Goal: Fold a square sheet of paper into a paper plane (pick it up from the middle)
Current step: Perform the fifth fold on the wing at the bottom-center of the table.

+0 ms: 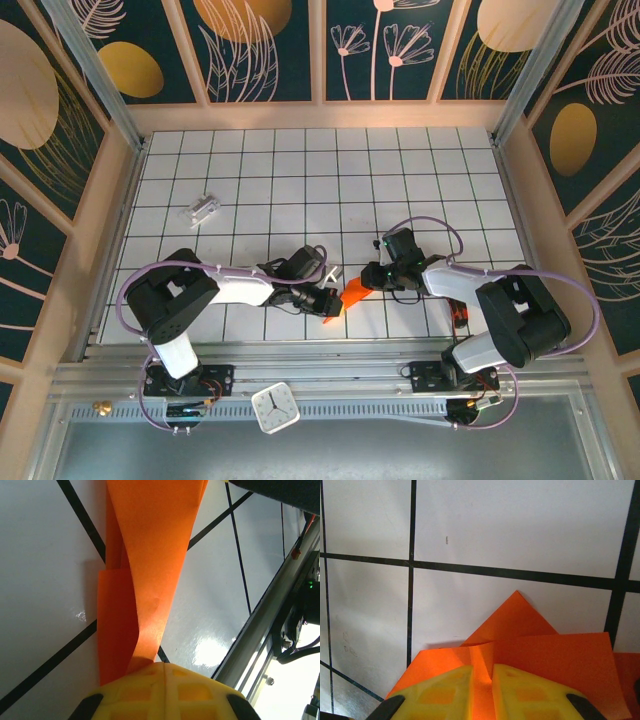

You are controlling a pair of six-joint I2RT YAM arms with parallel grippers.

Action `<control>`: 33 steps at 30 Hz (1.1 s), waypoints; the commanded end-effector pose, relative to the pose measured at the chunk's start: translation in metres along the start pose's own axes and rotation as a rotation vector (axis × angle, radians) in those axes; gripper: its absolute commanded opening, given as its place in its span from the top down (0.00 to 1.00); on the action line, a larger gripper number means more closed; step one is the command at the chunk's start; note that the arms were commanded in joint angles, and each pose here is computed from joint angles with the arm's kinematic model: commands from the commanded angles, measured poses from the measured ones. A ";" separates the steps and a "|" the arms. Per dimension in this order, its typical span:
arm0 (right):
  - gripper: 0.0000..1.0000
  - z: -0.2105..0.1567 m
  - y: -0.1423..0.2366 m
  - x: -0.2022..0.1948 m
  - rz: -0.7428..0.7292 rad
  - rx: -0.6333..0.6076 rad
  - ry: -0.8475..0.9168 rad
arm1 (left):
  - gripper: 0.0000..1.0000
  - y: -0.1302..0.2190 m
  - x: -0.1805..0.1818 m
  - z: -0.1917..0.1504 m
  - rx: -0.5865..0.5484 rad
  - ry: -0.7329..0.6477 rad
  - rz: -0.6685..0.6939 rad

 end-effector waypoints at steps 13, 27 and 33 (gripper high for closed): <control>0.80 -0.023 -0.002 -0.016 -0.073 0.084 -0.029 | 1.00 -0.002 0.023 -0.005 0.014 0.023 0.067; 0.80 -0.024 -0.002 -0.017 -0.079 0.088 -0.025 | 1.00 -0.004 0.036 -0.008 0.022 0.044 0.096; 0.80 -0.023 -0.003 -0.021 -0.105 0.095 -0.021 | 1.00 -0.004 0.050 -0.014 0.038 0.078 0.163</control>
Point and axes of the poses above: each hand's point on the last joint's axis, 136 mm out from that joint toward the fingers, its own y axis back along the fingers, its own x axis along the line the jaws close on, z = x × y, the point moved 5 cm from there along y, back along the fingers, and after that the axes turned 12 degrees about y, right-handed, at the moved point
